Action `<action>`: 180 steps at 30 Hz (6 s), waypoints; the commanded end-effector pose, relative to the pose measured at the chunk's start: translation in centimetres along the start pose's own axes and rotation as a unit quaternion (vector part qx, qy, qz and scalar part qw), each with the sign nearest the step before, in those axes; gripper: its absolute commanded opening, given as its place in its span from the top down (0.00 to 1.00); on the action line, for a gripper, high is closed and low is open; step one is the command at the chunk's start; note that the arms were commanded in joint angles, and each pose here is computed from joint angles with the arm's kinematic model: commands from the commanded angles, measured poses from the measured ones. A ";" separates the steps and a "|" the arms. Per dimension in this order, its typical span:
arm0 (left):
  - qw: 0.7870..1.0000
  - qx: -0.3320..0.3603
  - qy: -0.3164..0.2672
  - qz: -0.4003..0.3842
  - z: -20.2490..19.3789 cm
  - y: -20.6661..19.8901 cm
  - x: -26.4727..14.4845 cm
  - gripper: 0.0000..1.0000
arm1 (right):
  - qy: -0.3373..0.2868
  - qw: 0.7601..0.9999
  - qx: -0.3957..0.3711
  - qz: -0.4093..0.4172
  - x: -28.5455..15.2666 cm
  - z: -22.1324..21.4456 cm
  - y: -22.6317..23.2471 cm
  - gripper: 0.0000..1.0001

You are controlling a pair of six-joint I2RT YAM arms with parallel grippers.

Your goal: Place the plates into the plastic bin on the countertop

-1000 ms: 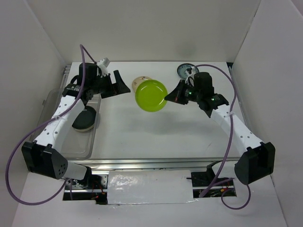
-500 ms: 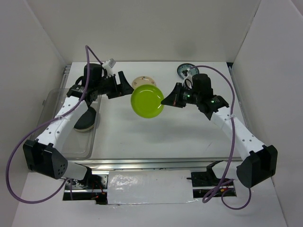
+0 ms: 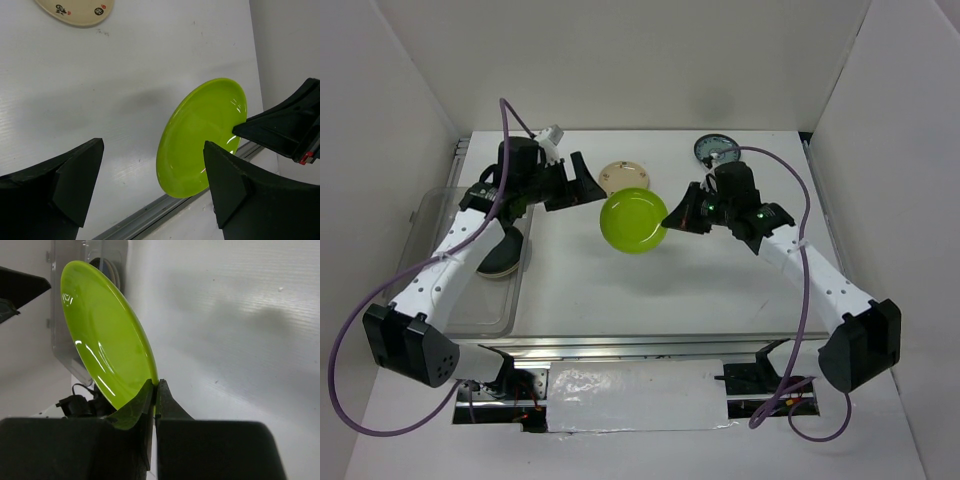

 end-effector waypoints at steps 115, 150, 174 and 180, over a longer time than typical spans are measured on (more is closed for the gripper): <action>0.998 0.009 0.037 -0.055 -4.3 3.2 -5.3 0.04 | 0.044 0.980 -0.027 0.194 3.7 -0.1 5.9 1.00; 0.811 -0.364 -0.302 0.343 -0.8 23.7 -13.1 1.00 | -0.033 0.997 0.044 0.047 -0.6 -1.8 -6.3 0.00; 0.957 -0.159 -0.146 0.196 -3.0 15.5 -11.9 0.01 | -0.174 0.961 0.182 -0.115 0.2 7.4 -17.8 0.00; 0.990 -0.052 -0.064 0.116 -6.8 10.8 -10.6 0.01 | -0.226 0.920 0.298 -0.113 5.0 13.3 -26.1 0.00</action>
Point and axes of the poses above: each gripper's point midway between its finger pads, its own x axis out along the fingers, its own y axis along the line the jaws close on, z = x × y, the point moved 4 cm from there along -x, back along the fingers, and after that the axes turned 7 degrees about -x, right-handed, at the moved point
